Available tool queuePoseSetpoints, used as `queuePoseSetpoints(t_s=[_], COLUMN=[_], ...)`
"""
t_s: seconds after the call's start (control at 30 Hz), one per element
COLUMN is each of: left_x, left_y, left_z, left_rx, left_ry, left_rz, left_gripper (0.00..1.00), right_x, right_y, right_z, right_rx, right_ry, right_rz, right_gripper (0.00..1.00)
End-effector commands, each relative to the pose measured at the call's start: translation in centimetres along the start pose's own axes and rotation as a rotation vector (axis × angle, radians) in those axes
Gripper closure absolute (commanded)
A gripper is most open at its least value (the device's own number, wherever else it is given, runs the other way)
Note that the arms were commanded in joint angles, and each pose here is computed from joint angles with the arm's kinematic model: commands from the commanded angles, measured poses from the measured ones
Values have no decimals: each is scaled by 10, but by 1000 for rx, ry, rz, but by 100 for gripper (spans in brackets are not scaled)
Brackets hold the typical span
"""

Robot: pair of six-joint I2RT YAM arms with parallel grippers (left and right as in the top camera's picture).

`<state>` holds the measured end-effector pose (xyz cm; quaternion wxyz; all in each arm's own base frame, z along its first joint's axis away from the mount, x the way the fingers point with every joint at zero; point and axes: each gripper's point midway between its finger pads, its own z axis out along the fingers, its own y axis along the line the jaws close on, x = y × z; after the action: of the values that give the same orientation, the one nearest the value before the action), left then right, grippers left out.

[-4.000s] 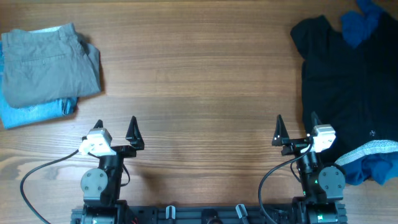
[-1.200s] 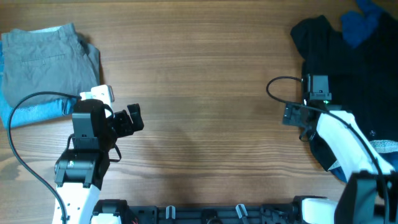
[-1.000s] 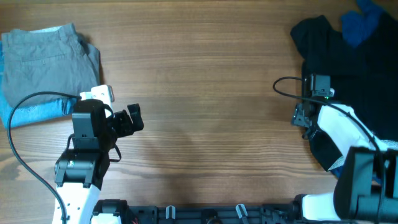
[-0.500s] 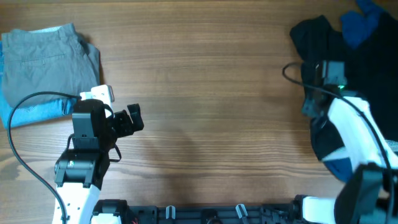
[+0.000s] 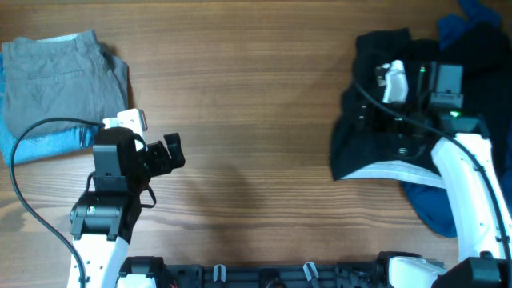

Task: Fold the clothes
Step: 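Reach the right gripper into the right pile and grasp the black shorts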

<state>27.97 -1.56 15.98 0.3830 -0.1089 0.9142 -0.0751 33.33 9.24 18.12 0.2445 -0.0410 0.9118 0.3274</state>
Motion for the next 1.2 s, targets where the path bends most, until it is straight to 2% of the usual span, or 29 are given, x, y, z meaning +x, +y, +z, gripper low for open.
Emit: queuePoseSetpoints(t_s=[0.0, 0.13, 0.23, 0.3, 0.37, 0.47, 0.57, 0.67, 0.77, 0.9, 1.1, 1.13, 1.17], left_x=[-8, -2, -2, -3, -4, -4, -3, -2, -1, 5, 10, 10, 11], left_y=[-5, -3, -3, -6, -12, -14, -24, -30, -30, -28, -26, -26, -26], left_z=[0, 8, 12, 12, 12, 12, 11, 12, 16, 23, 29, 30, 30], left_rx=[16, 6, 4, 20, 53, 64, 125, 159, 157, 147, 138, 137, 137], left_ry=[-9, 26, 32, 29, 30, 31, 40, 49, 59, 91, 120, 123, 123], left_rz=[-4, -5, -5, -5, -5, -5, -5, -5, -6, -9, -13, -13, -13], left_gripper=[0, 0, 0, 0, 0, 0, 0, 0, 0, 0, 0, 0, 0], right_x=[5, 7, 8, 9, 9, 21, 44, 67, 92, 118, 141, 144, 147], right_y=[66, 76, 97, 100, 76, 26, -6, -13, -17, -39, -63, -67, -69], right_z=[18, 50, 67, 79, 85, 78, 64, 63, 74, 94, 118, 121, 124], right_rx=[-226, -109, -133, -105, 31, 296, 476, 495, 490, 526, 557, 564, 572], right_ry=[45, 52, 49, 44, 33, 62, 140, 251, 370, 471, 560, 572, 577], right_rz=[-55, -49, -105, -122, -47, -15, 1, -18, -19, 10, 42, 53, 71], right_gripper=[80, 80, 81, 73, 69, 52, 49, 47, 39, 34, 34, 36, 42])
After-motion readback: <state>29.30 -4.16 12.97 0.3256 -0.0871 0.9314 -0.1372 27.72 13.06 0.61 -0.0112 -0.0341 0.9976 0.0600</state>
